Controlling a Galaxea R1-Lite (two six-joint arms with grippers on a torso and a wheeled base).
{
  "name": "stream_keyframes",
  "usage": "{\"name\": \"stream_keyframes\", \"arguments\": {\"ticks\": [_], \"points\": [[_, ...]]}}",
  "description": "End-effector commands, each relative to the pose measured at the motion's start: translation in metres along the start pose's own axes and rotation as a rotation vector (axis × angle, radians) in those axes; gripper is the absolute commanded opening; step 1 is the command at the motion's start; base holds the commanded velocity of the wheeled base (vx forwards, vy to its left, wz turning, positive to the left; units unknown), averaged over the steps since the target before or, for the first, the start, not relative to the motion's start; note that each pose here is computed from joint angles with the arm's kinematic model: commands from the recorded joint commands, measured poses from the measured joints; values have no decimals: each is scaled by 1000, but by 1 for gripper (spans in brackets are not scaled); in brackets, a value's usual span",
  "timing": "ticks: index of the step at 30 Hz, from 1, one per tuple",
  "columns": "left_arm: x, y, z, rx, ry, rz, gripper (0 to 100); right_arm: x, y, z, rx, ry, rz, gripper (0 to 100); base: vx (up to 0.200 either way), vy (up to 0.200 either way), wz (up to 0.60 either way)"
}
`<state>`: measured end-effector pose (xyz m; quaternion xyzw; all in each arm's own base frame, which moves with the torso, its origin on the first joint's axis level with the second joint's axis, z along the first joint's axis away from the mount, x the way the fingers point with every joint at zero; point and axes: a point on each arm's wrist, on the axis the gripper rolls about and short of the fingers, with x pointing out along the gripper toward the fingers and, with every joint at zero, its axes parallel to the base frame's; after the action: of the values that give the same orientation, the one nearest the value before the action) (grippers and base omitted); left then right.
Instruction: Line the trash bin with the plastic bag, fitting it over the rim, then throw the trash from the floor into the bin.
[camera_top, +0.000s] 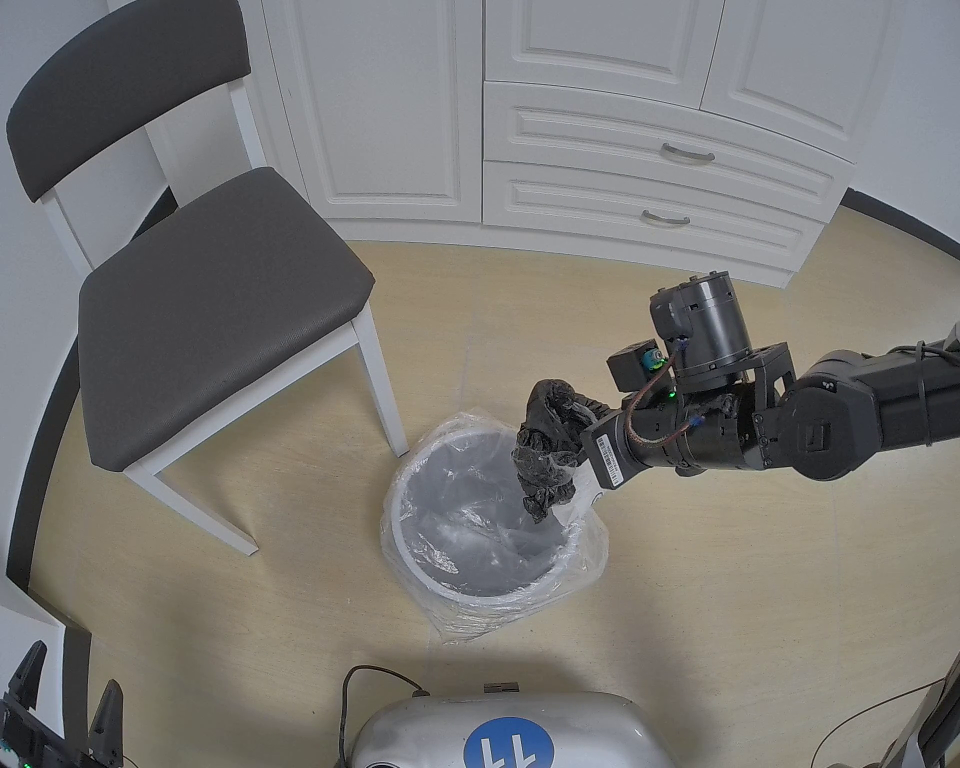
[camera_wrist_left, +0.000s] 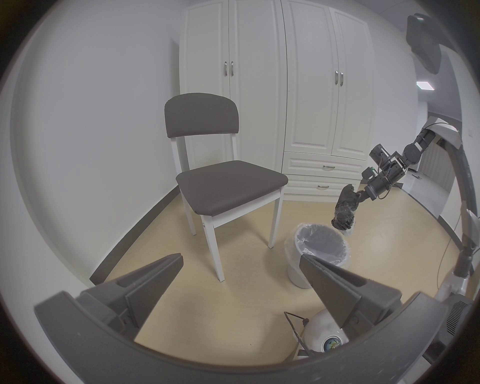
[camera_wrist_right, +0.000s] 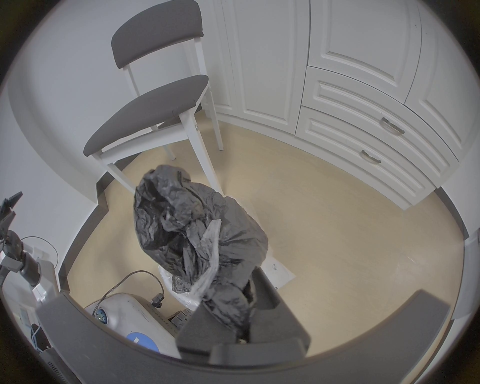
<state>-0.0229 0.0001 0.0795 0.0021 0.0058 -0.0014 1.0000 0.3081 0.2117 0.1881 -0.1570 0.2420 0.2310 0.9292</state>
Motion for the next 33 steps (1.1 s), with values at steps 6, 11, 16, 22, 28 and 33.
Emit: {"name": "stream_keyframes", "arguments": {"ticks": [6,11,16,22,28,33], "points": [[0,0,-4,0,-4,0,100,25,12,-6,-24,35,20,0,0,0,0],[0,0,-4,0,-4,0,100,22,12,-4,-25,30,22,0,0,0,0],[0,0,-4,0,-4,0,100,22,13,-7,-25,36,23,0,0,0,0],[0,0,-4,0,-4,0,100,20,13,-6,-24,30,23,0,0,0,0],[0,0,-4,0,-4,1,100,17,13,-2,-24,14,25,0,0,0,0],[0,0,-4,0,-4,0,100,21,18,-5,-26,28,33,0,0,0,0]]}}
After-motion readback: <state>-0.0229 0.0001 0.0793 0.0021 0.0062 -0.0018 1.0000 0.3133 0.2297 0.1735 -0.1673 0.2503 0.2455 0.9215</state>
